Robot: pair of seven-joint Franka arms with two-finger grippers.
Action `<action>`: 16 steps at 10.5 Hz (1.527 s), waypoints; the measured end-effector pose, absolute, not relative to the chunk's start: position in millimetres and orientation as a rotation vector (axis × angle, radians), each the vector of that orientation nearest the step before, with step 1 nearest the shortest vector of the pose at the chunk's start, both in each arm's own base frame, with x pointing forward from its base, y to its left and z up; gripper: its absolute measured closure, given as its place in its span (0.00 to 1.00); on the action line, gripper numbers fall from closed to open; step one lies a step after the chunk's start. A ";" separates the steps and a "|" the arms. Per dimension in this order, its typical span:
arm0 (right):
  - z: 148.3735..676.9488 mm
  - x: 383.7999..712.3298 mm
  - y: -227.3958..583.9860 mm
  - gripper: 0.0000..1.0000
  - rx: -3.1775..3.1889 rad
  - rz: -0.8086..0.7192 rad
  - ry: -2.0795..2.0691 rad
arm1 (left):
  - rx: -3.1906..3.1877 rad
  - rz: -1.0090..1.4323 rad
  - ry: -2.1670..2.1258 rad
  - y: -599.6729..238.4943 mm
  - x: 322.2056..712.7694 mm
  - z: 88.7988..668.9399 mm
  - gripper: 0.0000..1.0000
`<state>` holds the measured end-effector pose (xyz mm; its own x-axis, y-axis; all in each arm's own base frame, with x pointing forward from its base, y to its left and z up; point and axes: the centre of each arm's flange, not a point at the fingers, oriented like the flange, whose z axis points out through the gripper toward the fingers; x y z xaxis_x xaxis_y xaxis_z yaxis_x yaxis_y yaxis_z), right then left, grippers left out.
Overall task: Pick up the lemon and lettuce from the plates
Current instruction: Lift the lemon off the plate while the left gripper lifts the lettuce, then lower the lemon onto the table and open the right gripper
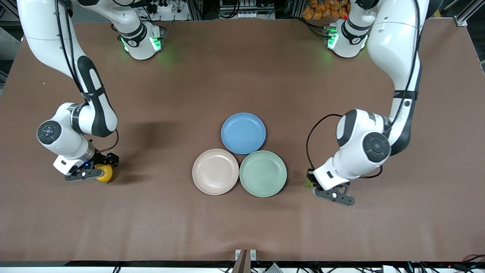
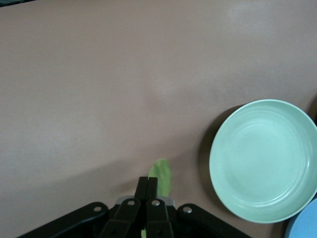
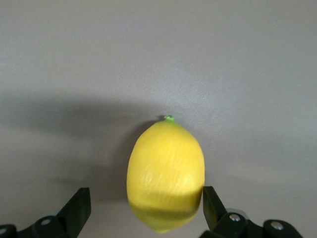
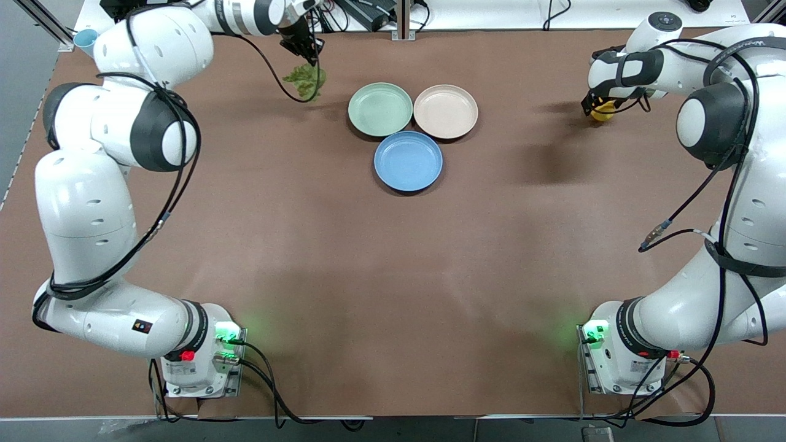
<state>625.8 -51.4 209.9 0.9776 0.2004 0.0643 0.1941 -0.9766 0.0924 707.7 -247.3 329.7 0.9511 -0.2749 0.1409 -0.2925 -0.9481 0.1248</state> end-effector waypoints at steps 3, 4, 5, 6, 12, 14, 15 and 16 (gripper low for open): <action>197.7 626.1 -50.0 0.00 3.037 0.088 0.310 | 2.976 0.127 -0.398 -209.5 711.8 348.7 0.99; 196.9 626.2 -50.1 0.00 3.038 0.087 0.309 | 2.983 0.104 -0.380 -197.4 712.4 353.4 0.99; 196.6 626.0 -51.1 0.00 3.039 0.086 0.305 | 2.991 0.064 -0.353 -181.7 712.9 354.6 0.99; 195.9 625.5 -54.5 0.00 3.044 0.084 0.290 | 2.997 0.026 -0.327 -166.4 713.3 351.5 0.99; 198.2 616.8 -96.9 0.00 3.137 -0.007 0.093 | 3.010 -0.141 -0.226 -116.0 706.2 320.5 0.99; 233.0 607.0 -131.8 0.00 3.181 -0.072 -0.002 | 3.017 -0.183 -0.209 -108.3 702.3 305.7 0.99; 262.3 600.0 -146.9 0.00 3.202 -0.101 -0.032 | 3.019 -0.201 -0.204 -106.3 700.9 298.7 0.99; 297.7 591.6 -160.7 0.00 3.205 -0.113 -0.036 | 3.021 -0.216 -0.199 -104.2 700.2 292.7 0.99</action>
<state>591.6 -160.7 297.7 0.9973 -0.0202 -0.0712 -0.0248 -0.9976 -0.0647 700.2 -104.2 292.7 0.9814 -0.1376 -0.1341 -0.1225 -0.9858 0.1147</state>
